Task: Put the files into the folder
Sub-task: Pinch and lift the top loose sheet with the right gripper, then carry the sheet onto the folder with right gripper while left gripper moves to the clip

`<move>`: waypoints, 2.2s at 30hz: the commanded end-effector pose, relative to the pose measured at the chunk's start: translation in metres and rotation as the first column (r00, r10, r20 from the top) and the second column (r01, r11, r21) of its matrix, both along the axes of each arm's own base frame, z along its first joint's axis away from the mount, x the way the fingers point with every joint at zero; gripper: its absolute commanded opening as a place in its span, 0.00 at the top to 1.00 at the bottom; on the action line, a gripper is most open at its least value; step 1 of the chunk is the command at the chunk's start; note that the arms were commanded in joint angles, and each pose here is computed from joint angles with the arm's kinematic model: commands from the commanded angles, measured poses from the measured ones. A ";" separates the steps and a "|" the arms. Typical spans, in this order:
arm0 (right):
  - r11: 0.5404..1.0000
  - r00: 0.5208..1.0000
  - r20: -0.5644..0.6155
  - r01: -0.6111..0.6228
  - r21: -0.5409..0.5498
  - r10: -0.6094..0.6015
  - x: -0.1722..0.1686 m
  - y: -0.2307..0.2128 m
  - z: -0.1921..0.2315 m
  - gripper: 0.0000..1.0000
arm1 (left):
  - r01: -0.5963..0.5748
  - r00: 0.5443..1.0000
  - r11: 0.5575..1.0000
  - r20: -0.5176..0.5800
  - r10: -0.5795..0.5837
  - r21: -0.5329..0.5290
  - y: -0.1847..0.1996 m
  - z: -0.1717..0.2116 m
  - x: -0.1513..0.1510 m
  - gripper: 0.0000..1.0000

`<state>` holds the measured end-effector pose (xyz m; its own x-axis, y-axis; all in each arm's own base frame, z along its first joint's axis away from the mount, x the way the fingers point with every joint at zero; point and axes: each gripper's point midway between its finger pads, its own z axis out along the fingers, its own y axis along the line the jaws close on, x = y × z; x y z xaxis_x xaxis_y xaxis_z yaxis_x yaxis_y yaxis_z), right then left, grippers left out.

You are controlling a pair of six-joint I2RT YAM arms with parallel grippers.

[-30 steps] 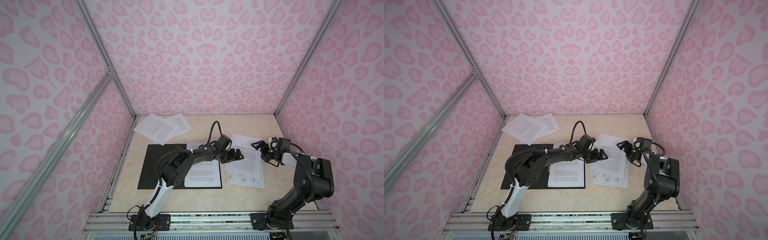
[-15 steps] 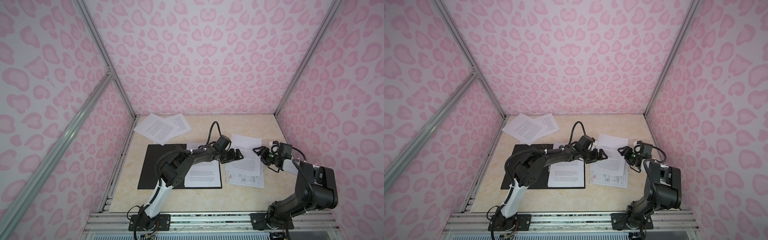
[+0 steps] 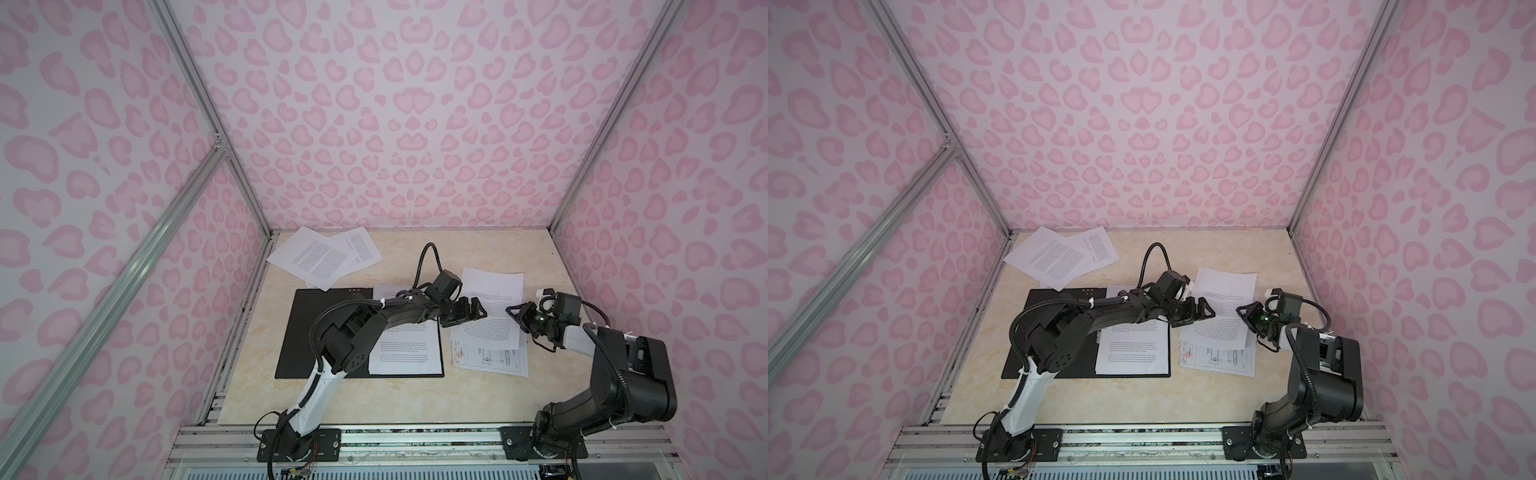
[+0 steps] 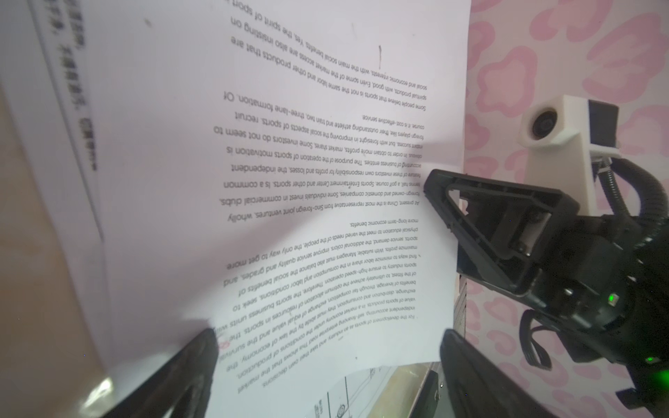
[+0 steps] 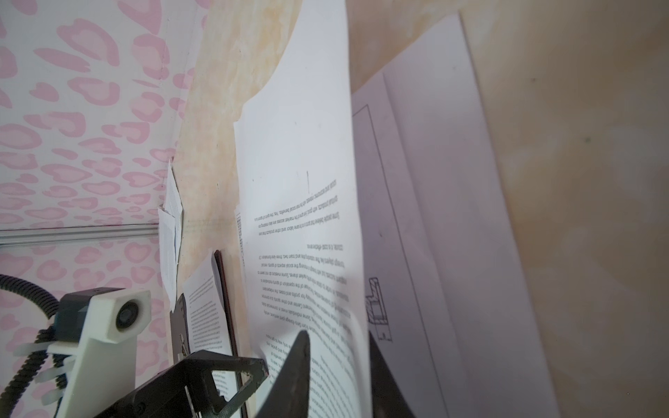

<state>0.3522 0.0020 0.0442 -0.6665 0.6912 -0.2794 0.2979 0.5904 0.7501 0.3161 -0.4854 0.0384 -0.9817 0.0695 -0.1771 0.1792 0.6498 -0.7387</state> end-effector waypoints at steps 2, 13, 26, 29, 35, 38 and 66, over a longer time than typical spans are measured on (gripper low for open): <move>1.000 1.000 0.017 0.012 -0.022 -0.011 -0.001 -0.002 0.002 0.78 | -0.043 0.993 0.973 -0.100 0.067 0.228 0.039 -0.054 -0.015 0.02; 0.999 1.000 0.023 0.018 -0.044 -0.017 -0.008 -0.001 0.010 0.95 | -0.035 0.995 0.979 -0.086 0.054 0.200 0.031 -0.040 -0.009 0.02; 0.990 0.997 0.078 0.024 -0.138 -0.013 -0.009 -0.002 0.056 1.00 | 0.210 0.958 0.957 0.237 -0.161 -0.198 -0.033 0.177 -0.004 0.02; 0.987 0.995 0.098 0.006 -0.162 0.010 -0.006 0.002 0.076 1.00 | 0.234 0.941 0.938 0.302 -0.153 -0.255 -0.027 0.234 -0.010 0.03; 0.953 0.979 0.142 -0.098 -0.285 0.143 -0.002 0.039 0.121 1.00 | 0.081 0.932 0.986 0.361 -0.023 -0.145 0.059 0.259 -0.016 0.03; 0.945 0.964 0.185 -0.130 -0.299 0.191 0.001 0.059 0.148 1.00 | -0.035 0.921 0.997 0.385 0.059 -0.070 0.124 0.250 -0.026 0.02; 0.858 0.799 0.343 -0.513 -0.039 0.493 -0.001 0.276 0.171 1.00 | -0.611 0.779 0.761 -0.005 0.627 0.219 0.401 0.029 -0.040 0.03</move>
<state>0.3476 0.2790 0.2173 -0.8077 0.2769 -0.5206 -0.2893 0.5832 0.7591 0.2646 -0.0876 0.0716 -0.8504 -0.5083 -0.1358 -0.3541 0.7440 -0.5666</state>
